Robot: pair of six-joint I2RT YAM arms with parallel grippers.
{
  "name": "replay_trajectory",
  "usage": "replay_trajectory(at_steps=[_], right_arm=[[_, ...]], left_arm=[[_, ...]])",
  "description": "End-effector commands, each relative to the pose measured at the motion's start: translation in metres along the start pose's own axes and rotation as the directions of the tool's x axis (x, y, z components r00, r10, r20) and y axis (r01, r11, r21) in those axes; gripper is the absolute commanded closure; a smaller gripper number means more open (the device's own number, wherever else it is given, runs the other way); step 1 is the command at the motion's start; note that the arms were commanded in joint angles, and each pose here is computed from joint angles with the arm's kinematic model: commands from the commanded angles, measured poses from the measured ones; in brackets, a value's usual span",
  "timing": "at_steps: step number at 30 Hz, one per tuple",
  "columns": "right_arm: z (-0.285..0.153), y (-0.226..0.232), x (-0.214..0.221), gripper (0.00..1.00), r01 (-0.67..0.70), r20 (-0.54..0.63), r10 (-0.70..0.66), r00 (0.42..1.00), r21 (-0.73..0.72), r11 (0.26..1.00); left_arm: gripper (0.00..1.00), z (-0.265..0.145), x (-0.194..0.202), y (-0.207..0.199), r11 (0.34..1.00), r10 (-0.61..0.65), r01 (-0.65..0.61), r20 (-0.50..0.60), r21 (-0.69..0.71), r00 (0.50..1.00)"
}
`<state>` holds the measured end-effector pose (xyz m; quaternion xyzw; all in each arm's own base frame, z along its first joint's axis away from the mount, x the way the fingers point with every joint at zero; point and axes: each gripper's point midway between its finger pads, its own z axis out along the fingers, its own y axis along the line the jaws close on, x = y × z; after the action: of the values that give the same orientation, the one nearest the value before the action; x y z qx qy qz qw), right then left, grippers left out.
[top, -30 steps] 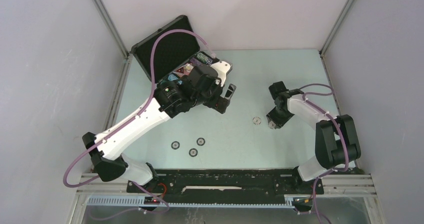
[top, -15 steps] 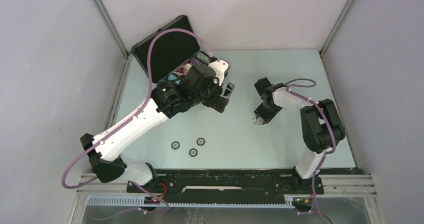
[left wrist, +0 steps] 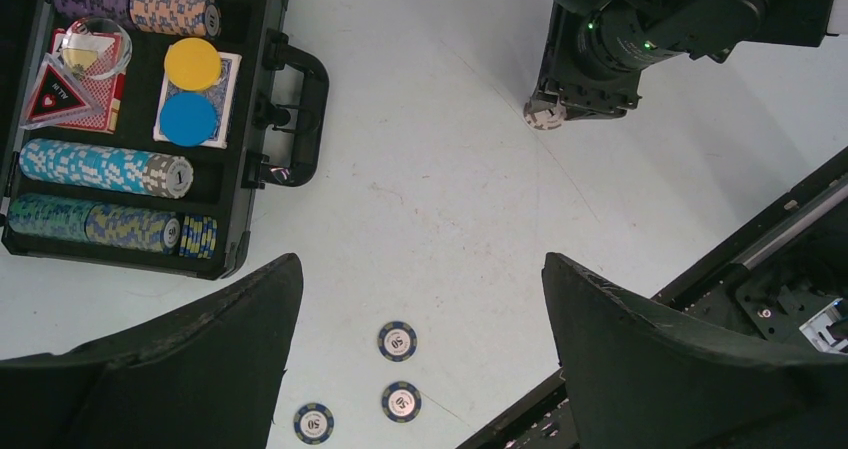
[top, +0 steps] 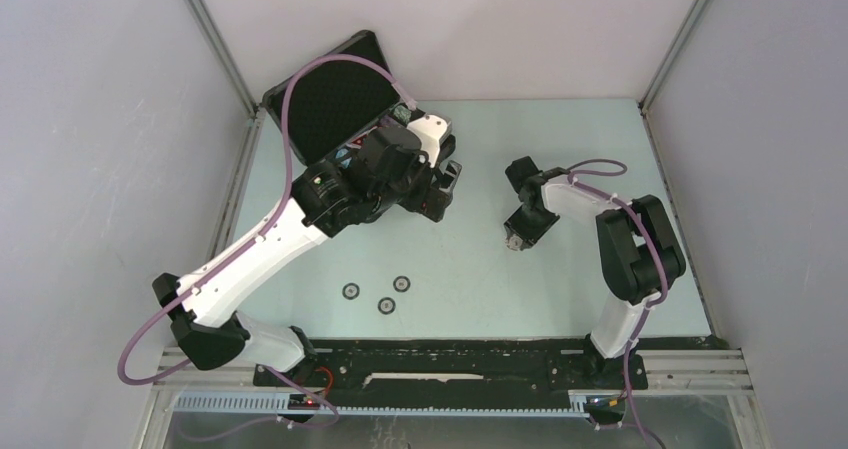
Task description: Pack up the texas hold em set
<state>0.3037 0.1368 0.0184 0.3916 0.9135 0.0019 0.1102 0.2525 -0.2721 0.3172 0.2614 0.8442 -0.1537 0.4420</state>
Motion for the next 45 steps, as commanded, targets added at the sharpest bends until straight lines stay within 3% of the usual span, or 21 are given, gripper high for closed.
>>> replay_trajectory(at_steps=[1,20,23,45], right_arm=[[-0.008,0.018,-0.006,0.57,-0.022,0.027,0.023,0.999,-0.039,0.999],[-0.011,0.022,-0.003,0.34,-0.006,0.014,0.006,1.000,-0.053,0.999],[-0.010,0.019,-0.004,0.27,-0.020,0.018,0.021,1.000,-0.040,0.999],[0.018,0.006,0.009,0.38,-0.073,-0.068,0.080,0.995,0.104,0.992]], left_arm=[[0.05,-0.008,-0.010,0.001,1.000,-0.003,0.003,0.049,0.015,0.999],[0.05,-0.008,-0.010,-0.001,1.000,-0.004,0.003,0.049,0.026,0.999],[0.05,-0.008,-0.009,0.000,1.000,-0.004,0.003,0.048,0.025,0.999],[0.05,-0.016,-0.013,0.000,0.999,-0.008,0.006,0.067,0.033,0.998]])
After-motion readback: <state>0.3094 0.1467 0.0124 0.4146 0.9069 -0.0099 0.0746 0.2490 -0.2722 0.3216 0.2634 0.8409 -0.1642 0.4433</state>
